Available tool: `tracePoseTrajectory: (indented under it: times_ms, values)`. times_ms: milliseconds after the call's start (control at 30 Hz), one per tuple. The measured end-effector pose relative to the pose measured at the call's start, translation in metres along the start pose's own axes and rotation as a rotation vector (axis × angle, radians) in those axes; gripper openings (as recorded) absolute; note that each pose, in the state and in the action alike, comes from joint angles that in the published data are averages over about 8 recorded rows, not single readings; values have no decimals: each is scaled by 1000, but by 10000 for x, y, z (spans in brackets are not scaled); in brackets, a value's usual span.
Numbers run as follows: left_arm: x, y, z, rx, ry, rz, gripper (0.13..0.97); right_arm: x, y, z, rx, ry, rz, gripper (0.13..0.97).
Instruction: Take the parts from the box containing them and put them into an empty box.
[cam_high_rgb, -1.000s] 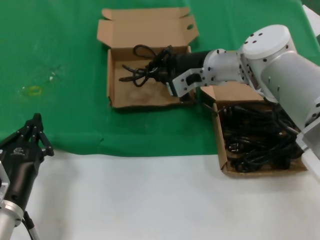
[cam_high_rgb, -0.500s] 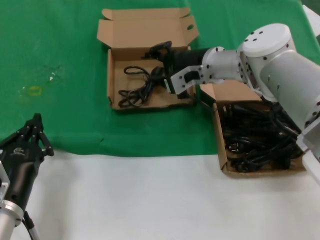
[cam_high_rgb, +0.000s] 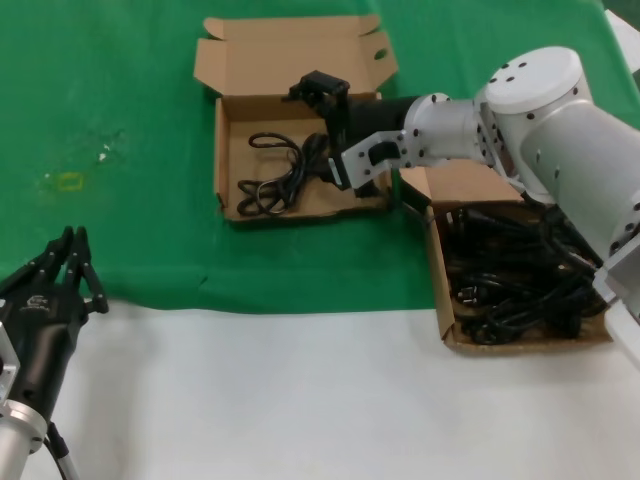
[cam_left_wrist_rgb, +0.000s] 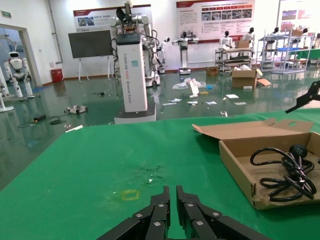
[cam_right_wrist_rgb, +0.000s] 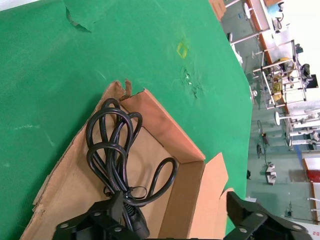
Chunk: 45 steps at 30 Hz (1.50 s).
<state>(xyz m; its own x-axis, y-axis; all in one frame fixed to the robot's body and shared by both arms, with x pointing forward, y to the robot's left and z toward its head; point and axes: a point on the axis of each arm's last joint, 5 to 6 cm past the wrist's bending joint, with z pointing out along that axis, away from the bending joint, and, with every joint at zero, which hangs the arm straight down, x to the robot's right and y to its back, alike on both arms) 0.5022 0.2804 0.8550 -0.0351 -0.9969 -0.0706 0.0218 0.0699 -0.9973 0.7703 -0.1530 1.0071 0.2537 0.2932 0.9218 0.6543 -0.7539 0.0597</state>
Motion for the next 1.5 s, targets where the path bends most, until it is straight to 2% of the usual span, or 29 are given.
tracePoseTrajectory:
  times_ms: [267,333,467,567,733,833,867,1133,1267,1500]
  values:
    - [0,0,0,0,0,0,183,-47,-24,19,4,6,23,790]
    - [0,0,0,0,0,0,211,-98,-49,38,7,12,48,834]
    - [0,0,0,0,0,0,266,-246,-123,84,16,31,124,834]
    - [0,0,0,0,0,0,294,-375,-186,114,22,49,192,872]
    - [0,0,0,0,0,0,409,-601,-296,141,28,83,319,935]
    - [0,0,0,0,0,0,478,-733,-356,140,29,105,397,943]
    - [0,0,0,0,0,0,478,-775,-375,137,29,113,422,947]
    - [0,0,0,0,0,0,701,-1104,-506,62,17,177,630,966]
    - [0,0,0,0,0,1,701,-1257,-557,-7,5,212,731,966]
    - [0,0,0,0,0,0,841,-1512,-626,-176,-24,279,904,966]
